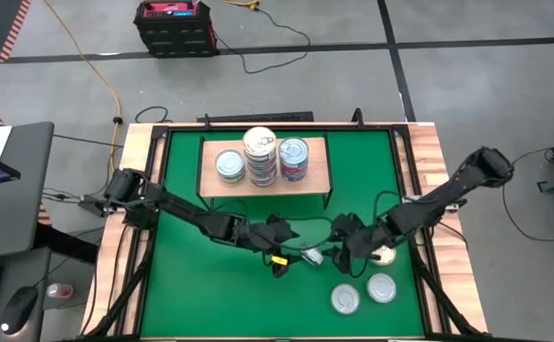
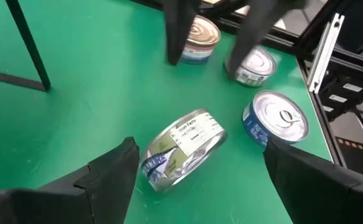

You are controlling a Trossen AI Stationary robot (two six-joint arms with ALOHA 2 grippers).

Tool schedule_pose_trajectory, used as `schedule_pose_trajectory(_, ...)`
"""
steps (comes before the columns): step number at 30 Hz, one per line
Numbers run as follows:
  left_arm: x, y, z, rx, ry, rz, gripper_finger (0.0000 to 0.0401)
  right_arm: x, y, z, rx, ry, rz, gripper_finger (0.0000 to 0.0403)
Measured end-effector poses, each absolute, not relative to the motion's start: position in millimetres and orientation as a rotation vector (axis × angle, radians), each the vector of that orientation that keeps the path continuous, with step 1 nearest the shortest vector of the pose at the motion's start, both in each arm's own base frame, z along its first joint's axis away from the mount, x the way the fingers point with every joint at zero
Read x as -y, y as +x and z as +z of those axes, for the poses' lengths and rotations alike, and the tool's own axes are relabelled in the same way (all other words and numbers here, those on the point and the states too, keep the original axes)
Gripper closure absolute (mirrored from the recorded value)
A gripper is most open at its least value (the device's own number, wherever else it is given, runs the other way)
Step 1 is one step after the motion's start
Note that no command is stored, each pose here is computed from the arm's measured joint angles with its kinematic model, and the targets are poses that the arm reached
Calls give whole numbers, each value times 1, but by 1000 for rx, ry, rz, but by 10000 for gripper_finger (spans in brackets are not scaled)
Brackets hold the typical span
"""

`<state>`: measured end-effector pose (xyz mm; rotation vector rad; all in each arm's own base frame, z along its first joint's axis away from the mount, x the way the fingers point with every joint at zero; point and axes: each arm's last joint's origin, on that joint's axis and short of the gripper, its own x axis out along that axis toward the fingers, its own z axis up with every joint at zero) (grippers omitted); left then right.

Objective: Stack canned seafood by type on shelf
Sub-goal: Stack the green tuna can on top of the colored tuna cans

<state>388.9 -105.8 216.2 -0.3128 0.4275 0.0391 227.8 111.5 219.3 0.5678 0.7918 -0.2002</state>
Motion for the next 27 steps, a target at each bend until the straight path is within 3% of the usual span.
schedule_pose_trajectory(4,105,389,216,-429,-341,33,69,-128,229,214,-733,534,-202,124)
schedule_pose_trajectory(17,111,368,217,-606,-306,87,70,-165,258,184,-773,147,-322,122)
schedule_pose_trajectory(27,109,364,215,-624,-386,185,70,-175,274,150,-815,173,-303,132)
